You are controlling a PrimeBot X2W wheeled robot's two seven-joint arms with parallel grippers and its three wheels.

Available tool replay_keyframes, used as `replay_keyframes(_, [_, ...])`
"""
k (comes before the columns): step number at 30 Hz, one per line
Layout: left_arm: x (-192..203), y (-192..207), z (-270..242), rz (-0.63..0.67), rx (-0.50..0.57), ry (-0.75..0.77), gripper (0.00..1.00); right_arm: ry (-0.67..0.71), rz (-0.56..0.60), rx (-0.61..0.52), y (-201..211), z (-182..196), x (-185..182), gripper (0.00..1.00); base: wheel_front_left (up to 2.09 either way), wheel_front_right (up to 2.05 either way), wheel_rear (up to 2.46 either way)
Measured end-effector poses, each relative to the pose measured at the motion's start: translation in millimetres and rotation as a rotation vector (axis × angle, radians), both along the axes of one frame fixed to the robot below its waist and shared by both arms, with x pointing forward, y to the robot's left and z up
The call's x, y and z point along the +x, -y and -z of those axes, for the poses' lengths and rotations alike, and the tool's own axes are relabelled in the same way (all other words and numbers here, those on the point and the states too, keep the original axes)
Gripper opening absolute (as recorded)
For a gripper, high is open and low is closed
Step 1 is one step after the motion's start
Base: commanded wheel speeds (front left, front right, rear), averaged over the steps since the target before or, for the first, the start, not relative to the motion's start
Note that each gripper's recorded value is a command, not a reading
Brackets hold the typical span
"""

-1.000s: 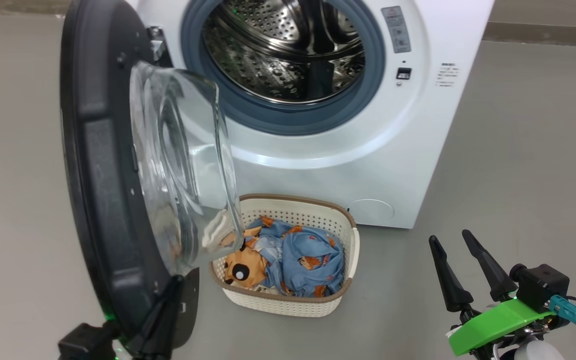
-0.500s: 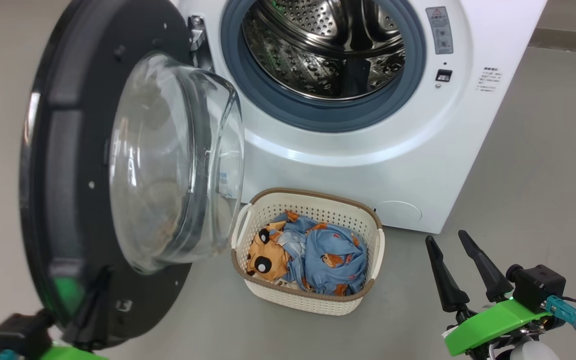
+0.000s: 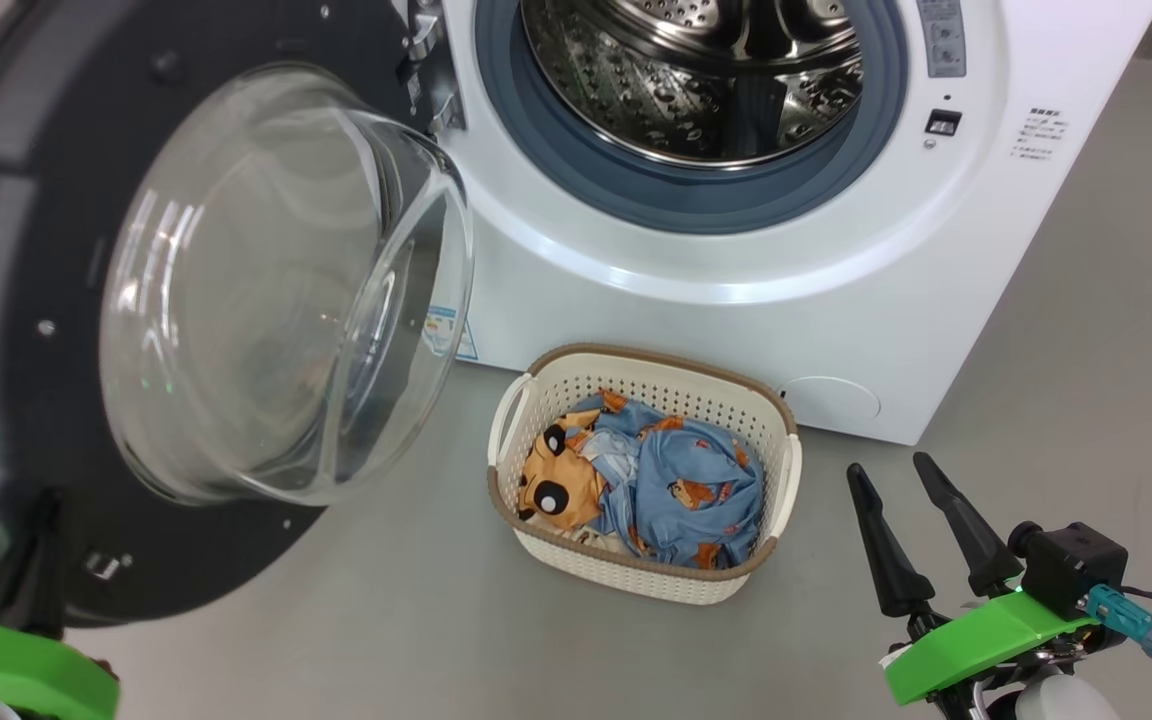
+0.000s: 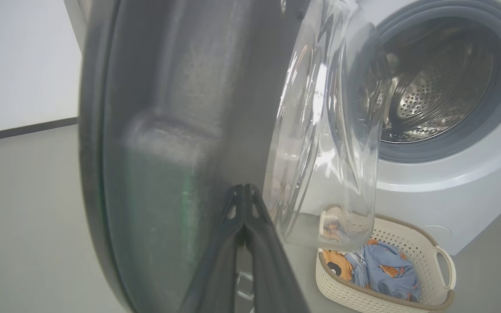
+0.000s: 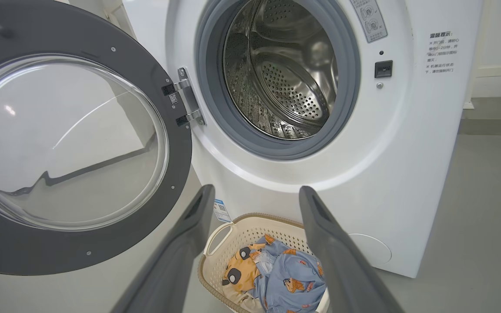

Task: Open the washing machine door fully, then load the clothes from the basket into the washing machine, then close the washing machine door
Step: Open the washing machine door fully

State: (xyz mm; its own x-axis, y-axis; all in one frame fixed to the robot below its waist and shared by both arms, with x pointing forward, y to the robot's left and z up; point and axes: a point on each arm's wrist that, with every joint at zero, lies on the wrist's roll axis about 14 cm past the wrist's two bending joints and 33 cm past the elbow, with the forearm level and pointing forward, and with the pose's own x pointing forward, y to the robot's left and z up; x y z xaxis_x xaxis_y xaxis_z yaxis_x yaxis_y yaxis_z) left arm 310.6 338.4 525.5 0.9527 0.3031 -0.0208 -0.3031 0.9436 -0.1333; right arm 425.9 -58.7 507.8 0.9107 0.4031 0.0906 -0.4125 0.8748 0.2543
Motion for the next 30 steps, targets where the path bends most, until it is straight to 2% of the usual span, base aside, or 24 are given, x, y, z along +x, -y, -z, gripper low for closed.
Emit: replay_keyframes(30, [46.0, -110.5, 8.6, -0.13, 0.122, -0.187, 0.0, -0.025, -0.026, 0.005, -20.6, 19.6, 37.9, 1.0, 0.0, 0.0, 0.0])
